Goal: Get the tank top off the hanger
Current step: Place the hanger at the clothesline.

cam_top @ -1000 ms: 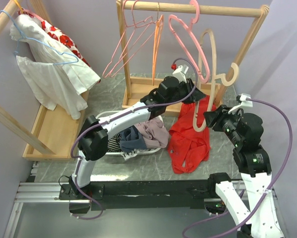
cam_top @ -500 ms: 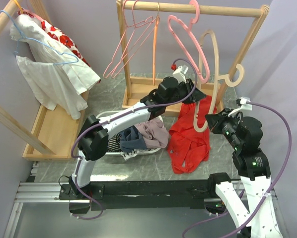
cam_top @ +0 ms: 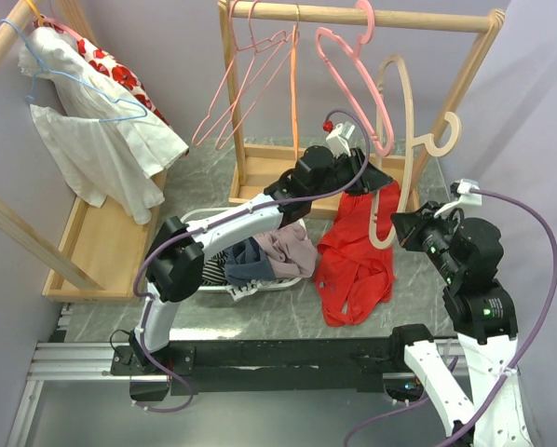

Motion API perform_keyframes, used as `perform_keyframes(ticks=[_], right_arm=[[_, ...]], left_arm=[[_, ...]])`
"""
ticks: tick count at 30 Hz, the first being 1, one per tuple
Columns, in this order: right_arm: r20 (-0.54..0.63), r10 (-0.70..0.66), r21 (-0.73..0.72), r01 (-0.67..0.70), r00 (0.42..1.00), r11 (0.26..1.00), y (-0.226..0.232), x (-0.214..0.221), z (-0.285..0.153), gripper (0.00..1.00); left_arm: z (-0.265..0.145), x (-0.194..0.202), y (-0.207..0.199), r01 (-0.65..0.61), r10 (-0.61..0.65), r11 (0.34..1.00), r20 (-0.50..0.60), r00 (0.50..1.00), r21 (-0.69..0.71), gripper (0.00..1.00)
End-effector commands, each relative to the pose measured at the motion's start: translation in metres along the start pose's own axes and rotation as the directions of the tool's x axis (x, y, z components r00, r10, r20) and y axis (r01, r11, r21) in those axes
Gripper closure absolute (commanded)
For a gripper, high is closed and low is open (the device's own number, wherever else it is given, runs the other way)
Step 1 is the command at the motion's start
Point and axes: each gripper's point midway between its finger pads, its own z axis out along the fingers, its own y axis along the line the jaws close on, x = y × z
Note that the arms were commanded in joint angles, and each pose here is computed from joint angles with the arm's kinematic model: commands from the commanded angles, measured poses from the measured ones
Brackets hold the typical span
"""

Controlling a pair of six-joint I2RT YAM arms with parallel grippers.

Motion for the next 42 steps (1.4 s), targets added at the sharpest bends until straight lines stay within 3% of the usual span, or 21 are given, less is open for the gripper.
perform_keyframes(ticks=[1,5,8,9,13,19,25,42], right_arm=[[0.264,-0.042,0.011,0.040,0.964,0.999,0.013,-0.079,-0.014,0.91],[0.280,-0.052,0.015,0.050,0.959,0.999,0.015,-0.089,-0.012,0.98],[0.245,-0.072,0.034,0.065,0.967,0.997,0.015,-0.096,-0.005,1.00],[0.233,-0.079,0.057,0.067,0.969,0.996,0.014,-0.103,0.002,1.00],[0.190,-0.135,0.094,0.119,0.972,0.988,0.012,-0.114,0.012,1.00],[0.077,-0.166,0.101,0.158,0.983,0.982,0.018,-0.128,0.035,1.00],[0.133,-0.179,0.117,0.164,0.975,0.979,0.020,-0.149,0.037,1.00],[0.081,-0.264,0.182,0.246,0.961,0.952,0.012,-0.167,0.051,1.00]], left_arm=[[-0.002,0.022,0.010,-0.022,0.021,1.000,-0.092,0.995,-0.006,0.73],[0.002,0.025,0.004,-0.016,0.019,1.000,-0.114,0.993,0.021,0.70],[0.002,0.021,-0.001,-0.044,0.048,0.998,-0.107,0.993,0.040,0.45],[0.000,0.021,0.001,-0.053,0.056,0.998,-0.103,0.993,0.032,0.28],[-0.017,0.019,0.018,-0.109,0.106,0.994,-0.074,0.992,-0.025,0.01],[-0.052,0.023,0.022,-0.204,0.201,0.978,-0.071,0.977,-0.039,0.01],[-0.086,0.030,0.014,-0.284,0.282,0.959,-0.065,0.957,-0.010,0.01],[-0.104,0.052,0.007,-0.318,0.325,0.945,-0.143,0.935,0.070,0.01]])
